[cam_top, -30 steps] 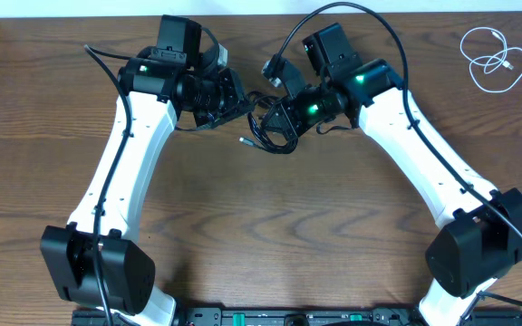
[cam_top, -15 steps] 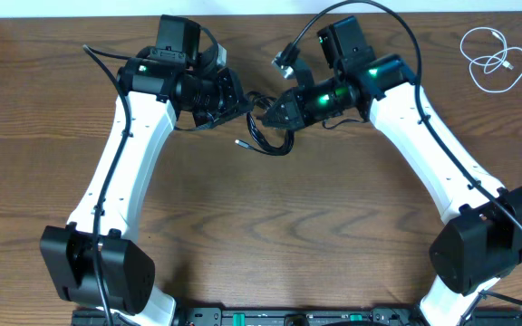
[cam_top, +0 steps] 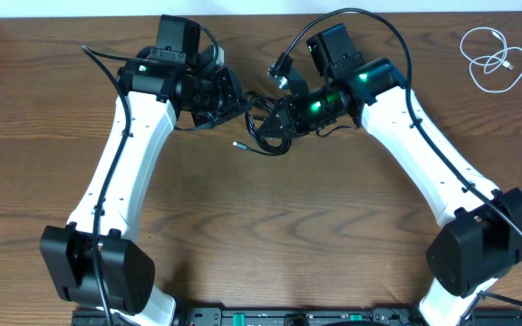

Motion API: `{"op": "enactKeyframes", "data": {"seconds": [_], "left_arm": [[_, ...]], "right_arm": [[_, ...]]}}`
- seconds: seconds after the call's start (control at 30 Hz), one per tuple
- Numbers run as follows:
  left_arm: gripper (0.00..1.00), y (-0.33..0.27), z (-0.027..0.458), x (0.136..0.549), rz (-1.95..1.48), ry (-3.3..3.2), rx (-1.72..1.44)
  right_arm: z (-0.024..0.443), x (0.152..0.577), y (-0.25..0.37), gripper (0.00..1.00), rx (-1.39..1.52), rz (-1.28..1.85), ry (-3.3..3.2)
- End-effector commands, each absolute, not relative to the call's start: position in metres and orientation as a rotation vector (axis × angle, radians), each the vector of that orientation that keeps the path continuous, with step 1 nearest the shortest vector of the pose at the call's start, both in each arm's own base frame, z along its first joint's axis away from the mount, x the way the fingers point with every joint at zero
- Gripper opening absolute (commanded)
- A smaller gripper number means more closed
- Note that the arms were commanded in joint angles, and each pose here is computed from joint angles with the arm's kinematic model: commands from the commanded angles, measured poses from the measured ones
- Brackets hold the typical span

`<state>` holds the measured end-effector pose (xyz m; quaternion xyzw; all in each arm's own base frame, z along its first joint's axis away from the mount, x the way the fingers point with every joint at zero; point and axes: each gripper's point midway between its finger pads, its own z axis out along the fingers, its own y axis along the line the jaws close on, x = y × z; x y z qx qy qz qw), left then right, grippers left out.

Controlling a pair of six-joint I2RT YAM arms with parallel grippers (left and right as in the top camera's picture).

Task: Untangle cables

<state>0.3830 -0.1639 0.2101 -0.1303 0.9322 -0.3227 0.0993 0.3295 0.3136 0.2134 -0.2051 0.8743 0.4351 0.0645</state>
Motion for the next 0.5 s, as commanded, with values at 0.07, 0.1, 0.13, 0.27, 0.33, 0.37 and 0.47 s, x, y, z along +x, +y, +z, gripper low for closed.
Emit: {"op": "enactKeyframes", "data": {"seconds": [0.07,0.1,0.13,0.27,0.33,0.37,0.47], "left_arm": [[0.07,-0.161,0.211,0.386,-0.95,2.75,-0.438],[0.07,-0.161,0.211,0.386,-0.953,2.751,-0.454],[0.08,-0.161,0.211,0.386,-0.955,2.751,-0.469],[0.08,-0.162,0.212,0.385,-0.982,2.753,-0.551],[0.07,-0.166,0.214,0.383,-1.022,2.755,-0.54],[0.08,-0.168,0.215,0.382,-1.041,2.756,-0.535],[0.07,-0.173,0.218,0.38,-1.085,2.757,-0.501]], "right_arm": [[0.212,0.319,0.323,0.01,-0.638,1.355,2.654],[0.213,0.318,0.323,0.01,-0.639,1.361,2.654],[0.213,0.318,0.323,0.01,-0.635,1.362,2.656],[0.208,0.326,0.321,0.01,-0.536,1.31,2.698],[0.203,0.338,0.317,0.01,-0.447,1.224,2.722],[0.201,0.341,0.315,0.01,-0.428,1.201,2.723],[0.199,0.353,0.312,0.01,-0.374,1.138,2.713]]}}
